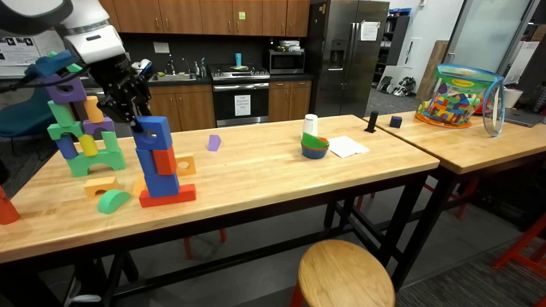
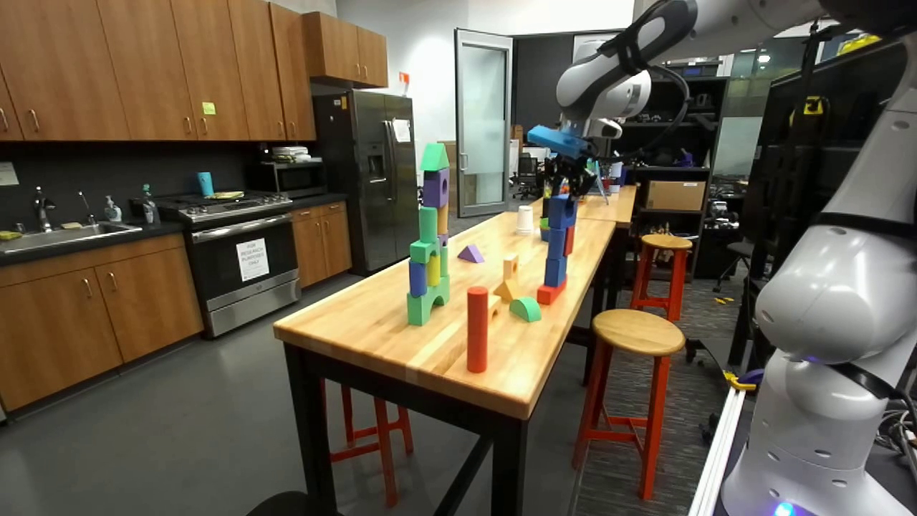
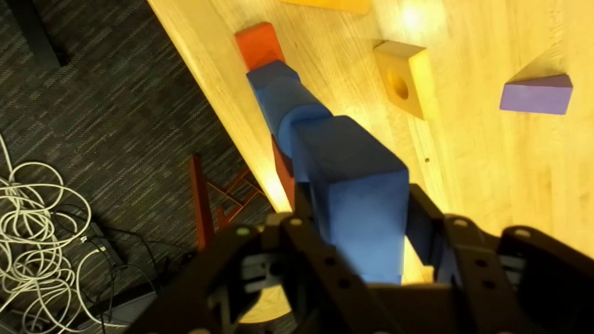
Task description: Put the blue item on the table
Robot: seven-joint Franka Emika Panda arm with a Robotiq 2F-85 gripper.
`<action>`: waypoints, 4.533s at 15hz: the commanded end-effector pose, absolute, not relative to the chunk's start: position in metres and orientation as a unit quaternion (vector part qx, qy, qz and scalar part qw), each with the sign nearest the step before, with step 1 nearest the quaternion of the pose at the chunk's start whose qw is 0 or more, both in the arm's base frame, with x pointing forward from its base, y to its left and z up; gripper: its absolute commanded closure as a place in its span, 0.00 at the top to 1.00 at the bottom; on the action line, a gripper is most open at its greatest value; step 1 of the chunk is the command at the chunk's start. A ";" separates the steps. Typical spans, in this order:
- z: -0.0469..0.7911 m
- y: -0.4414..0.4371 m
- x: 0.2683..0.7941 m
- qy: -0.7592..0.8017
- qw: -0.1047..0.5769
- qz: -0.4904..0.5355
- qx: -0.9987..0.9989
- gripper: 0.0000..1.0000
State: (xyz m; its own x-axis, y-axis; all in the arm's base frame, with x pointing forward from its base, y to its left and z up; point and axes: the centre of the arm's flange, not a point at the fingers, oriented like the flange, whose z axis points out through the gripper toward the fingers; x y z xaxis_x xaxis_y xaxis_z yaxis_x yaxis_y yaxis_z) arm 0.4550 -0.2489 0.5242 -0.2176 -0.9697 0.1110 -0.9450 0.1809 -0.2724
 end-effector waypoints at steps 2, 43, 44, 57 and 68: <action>0.531 -0.248 0.458 0.767 0.038 -0.140 -0.625 0.16; 0.482 -0.078 0.426 0.222 -0.075 -0.104 -0.967 0.41; 0.481 -0.078 0.425 0.214 -0.076 -0.102 -0.969 0.41; 0.462 -0.029 0.425 0.120 0.007 -0.115 -0.986 0.16; 0.437 -0.023 0.427 0.132 0.003 -0.115 -0.985 0.16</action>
State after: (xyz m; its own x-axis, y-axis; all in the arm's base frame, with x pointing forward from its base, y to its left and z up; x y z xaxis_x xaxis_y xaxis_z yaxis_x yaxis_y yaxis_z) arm 0.4260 -0.0253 0.4423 0.9395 -0.2667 0.2149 -0.2651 -0.9635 -0.0369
